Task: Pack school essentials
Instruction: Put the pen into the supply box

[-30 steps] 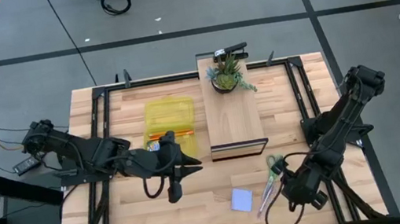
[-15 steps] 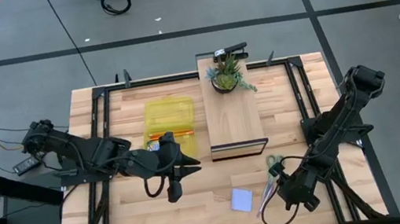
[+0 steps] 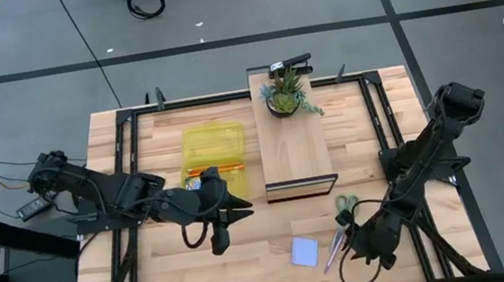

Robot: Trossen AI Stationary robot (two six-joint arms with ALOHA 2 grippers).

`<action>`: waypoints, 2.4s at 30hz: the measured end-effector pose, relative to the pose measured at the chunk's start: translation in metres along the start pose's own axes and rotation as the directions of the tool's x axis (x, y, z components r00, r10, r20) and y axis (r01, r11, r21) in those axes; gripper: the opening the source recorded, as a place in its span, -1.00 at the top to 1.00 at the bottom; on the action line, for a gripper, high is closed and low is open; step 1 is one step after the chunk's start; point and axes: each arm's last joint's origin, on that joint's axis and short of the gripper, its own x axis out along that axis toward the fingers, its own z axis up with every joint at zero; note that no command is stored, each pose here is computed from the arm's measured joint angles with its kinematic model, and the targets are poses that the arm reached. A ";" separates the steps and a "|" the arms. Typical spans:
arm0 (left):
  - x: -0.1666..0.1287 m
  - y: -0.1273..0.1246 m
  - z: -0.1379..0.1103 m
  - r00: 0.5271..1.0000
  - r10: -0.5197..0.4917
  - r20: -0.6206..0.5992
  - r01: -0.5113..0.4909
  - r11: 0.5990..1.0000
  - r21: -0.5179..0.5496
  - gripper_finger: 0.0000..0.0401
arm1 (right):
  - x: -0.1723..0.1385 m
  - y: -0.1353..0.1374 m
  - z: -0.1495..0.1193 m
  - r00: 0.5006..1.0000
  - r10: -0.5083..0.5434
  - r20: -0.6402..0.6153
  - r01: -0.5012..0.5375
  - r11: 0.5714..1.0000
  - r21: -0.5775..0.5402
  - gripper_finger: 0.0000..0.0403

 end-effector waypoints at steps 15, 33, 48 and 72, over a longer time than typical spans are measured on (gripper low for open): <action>0.000 0.000 -0.001 1.000 0.004 -0.008 -0.005 0.999 -0.042 0.60 | 0.038 -0.022 0.003 0.998 0.002 0.064 0.001 0.999 -0.049 0.26; -0.002 -0.002 -0.007 0.999 0.001 -0.051 -0.003 1.000 -0.031 0.60 | 0.081 -0.015 0.001 0.997 0.060 0.053 -0.055 0.995 -0.086 0.26; -0.002 -0.003 -0.008 0.998 0.000 -0.059 -0.003 0.999 -0.047 0.61 | 0.081 -0.014 0.001 0.994 0.101 0.049 -0.096 0.991 -0.095 0.26; -0.002 -0.003 -0.008 0.998 0.000 -0.059 -0.003 0.999 -0.047 0.63 | 0.081 -0.014 0.001 0.994 0.101 0.049 -0.095 0.990 -0.100 0.26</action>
